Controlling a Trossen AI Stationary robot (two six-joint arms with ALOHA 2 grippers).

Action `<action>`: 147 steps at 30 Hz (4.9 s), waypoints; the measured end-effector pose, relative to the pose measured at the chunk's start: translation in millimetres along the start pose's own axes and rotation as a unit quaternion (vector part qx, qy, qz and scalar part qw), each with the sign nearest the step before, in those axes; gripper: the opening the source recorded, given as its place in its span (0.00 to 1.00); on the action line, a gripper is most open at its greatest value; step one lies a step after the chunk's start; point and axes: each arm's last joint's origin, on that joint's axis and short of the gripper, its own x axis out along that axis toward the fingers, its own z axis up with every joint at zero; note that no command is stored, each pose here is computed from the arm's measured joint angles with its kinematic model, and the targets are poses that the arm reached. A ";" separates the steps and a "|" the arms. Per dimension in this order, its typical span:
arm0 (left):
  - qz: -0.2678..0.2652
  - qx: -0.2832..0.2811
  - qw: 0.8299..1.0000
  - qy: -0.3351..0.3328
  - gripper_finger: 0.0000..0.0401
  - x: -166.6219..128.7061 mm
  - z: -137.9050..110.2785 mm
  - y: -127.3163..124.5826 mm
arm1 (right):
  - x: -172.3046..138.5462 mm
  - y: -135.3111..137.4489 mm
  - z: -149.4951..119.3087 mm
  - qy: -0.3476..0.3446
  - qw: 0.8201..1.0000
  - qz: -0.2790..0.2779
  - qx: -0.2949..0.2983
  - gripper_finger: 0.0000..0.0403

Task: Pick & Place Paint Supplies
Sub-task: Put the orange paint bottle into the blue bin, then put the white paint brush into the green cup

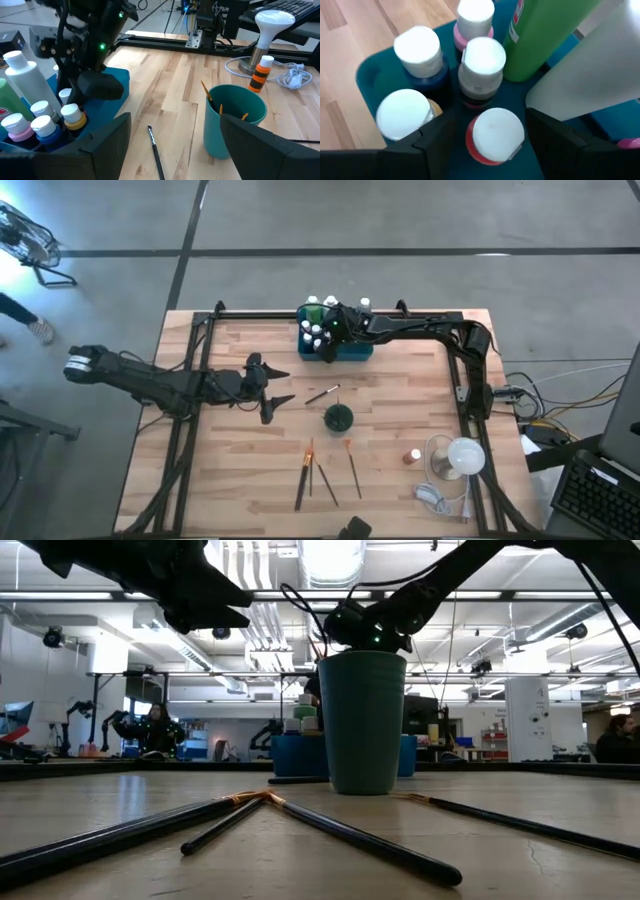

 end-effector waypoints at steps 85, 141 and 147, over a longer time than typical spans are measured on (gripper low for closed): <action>0.002 0.002 1.000 0.017 0.77 0.0 -3.7 0.5 | -195.6 37.1 30.5 -0.121 0.985 0.017 -0.126 0.61; 0.013 0.003 0.993 0.118 0.77 16.7 -26.0 20.1 | -310.5 76.7 -75.0 0.103 0.994 0.032 -0.024 0.58; 0.024 -0.001 0.990 0.137 0.77 17.7 -28.7 29.0 | -309.1 75.3 -77.0 0.102 0.994 0.017 -0.033 0.57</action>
